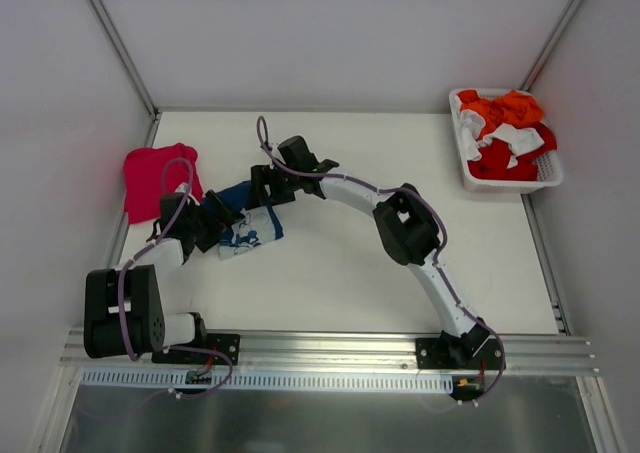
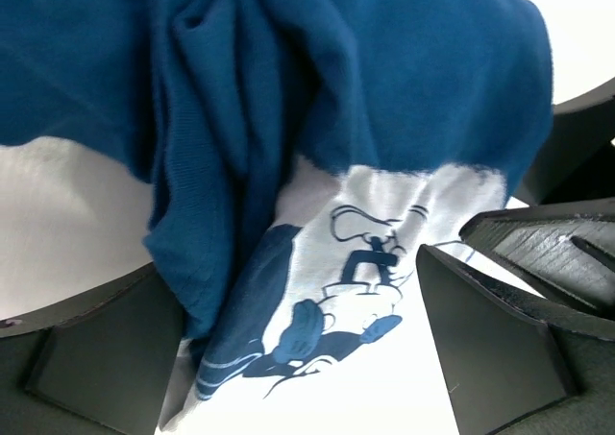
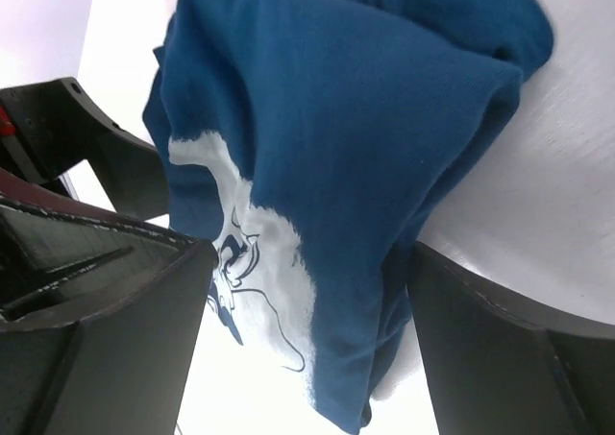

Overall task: Fold and stack the t-shirts
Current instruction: Put the neatly folded tshirt into the corner of the board with both arms

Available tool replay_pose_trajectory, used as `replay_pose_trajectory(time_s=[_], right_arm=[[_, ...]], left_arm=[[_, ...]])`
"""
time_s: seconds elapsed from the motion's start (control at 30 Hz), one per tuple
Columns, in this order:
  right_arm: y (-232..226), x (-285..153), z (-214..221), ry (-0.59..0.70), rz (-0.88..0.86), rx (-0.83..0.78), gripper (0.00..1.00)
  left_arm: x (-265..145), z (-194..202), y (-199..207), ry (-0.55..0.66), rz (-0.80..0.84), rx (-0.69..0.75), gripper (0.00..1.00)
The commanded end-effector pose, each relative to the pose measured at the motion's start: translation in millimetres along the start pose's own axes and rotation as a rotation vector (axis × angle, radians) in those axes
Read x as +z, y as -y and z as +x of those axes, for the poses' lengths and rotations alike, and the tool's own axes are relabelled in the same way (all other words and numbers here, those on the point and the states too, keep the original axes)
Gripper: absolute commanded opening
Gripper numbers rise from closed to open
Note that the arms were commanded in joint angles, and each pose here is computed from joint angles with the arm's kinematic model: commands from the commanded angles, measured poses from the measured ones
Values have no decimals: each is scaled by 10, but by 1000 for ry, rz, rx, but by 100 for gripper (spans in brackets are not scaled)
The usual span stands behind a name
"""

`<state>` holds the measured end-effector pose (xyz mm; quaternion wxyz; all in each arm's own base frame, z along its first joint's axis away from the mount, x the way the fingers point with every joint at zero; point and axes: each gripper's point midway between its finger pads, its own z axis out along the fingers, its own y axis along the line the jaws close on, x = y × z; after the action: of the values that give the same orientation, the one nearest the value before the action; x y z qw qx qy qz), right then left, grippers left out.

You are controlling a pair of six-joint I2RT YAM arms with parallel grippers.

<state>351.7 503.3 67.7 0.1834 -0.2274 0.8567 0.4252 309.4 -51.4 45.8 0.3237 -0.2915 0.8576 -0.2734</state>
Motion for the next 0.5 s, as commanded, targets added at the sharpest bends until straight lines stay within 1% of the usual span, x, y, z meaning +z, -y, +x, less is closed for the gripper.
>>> replay_pose_trajectory(time_s=[0.0, 0.27, 0.33, 0.37, 0.4, 0.43, 0.47], right_arm=[[-60, 94, 129, -48, -5, -19, 84], [-149, 214, 436, -105, -33, -28, 84], [-159, 240, 477, -111, -36, -31, 82], [-164, 260, 490, -112, -38, -33, 80], [-175, 275, 502, -115, -41, -32, 74], [-176, 286, 508, -117, -45, -29, 62], [-172, 307, 526, -122, -47, -23, 58]], left_arm=[[-18, 2, -35, 5, -33, 22, 98], [-52, -10, -59, 14, -58, 28, 98], [-56, -28, -69, 23, -67, 29, 95], [-58, -36, -90, 29, -78, 29, 92], [-59, -43, -104, 32, -87, 28, 86], [-57, -44, -123, 34, -96, 29, 82], [-49, -52, -134, 33, -104, 28, 79]])
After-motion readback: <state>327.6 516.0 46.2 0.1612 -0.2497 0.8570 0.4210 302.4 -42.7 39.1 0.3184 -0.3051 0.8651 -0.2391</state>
